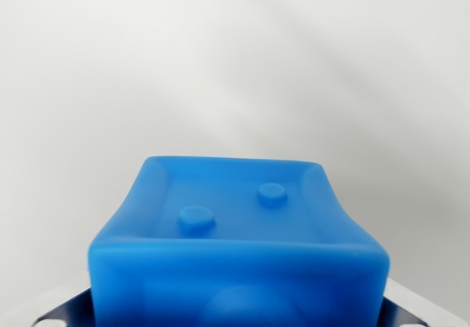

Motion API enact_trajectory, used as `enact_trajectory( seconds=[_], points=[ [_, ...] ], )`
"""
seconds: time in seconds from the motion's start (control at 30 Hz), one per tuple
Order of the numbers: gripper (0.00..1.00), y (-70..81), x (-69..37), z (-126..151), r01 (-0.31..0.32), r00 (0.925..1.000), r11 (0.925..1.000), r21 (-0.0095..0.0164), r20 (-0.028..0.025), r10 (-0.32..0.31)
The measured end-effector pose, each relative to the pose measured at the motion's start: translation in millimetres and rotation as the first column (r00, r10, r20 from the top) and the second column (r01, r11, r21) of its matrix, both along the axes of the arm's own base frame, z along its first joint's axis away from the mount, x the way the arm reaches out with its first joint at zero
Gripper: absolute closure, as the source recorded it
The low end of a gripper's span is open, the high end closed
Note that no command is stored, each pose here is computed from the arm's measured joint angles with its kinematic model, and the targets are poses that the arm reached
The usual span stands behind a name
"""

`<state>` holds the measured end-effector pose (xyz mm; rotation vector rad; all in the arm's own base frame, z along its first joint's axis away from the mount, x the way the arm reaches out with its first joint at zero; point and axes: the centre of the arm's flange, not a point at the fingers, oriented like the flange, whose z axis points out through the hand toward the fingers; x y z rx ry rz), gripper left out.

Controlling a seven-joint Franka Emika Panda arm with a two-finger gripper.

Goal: Stack cube

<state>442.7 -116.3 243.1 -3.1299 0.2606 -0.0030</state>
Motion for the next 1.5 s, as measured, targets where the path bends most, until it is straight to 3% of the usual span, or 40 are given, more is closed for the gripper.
enact_trajectory(
  seconds=[0.2, 0.4, 0.8, 1.03, 1.5],
  points=[
    [1.0, 6.5, 7.9, 2, 0.041, 0.9992, 0.9992, -0.0007, 0.0021, -0.041],
    [1.0, 13.4, 16.2, 1, 0.082, 0.9966, 0.9966, -0.0012, 0.0004, -0.082],
    [1.0, 28.1, 33.9, 1, 0.169, 0.9856, 0.9856, -0.0021, 0.0004, -0.169],
    [1.0, 36.7, 44.1, 0, 0.22, 0.9756, 0.9756, -0.0024, 0.0013, -0.22],
    [1.0, 55.5, 66.8, 1, 0.329, 0.9444, 0.9444, -0.0027, 0.0018, -0.329]
  ],
)
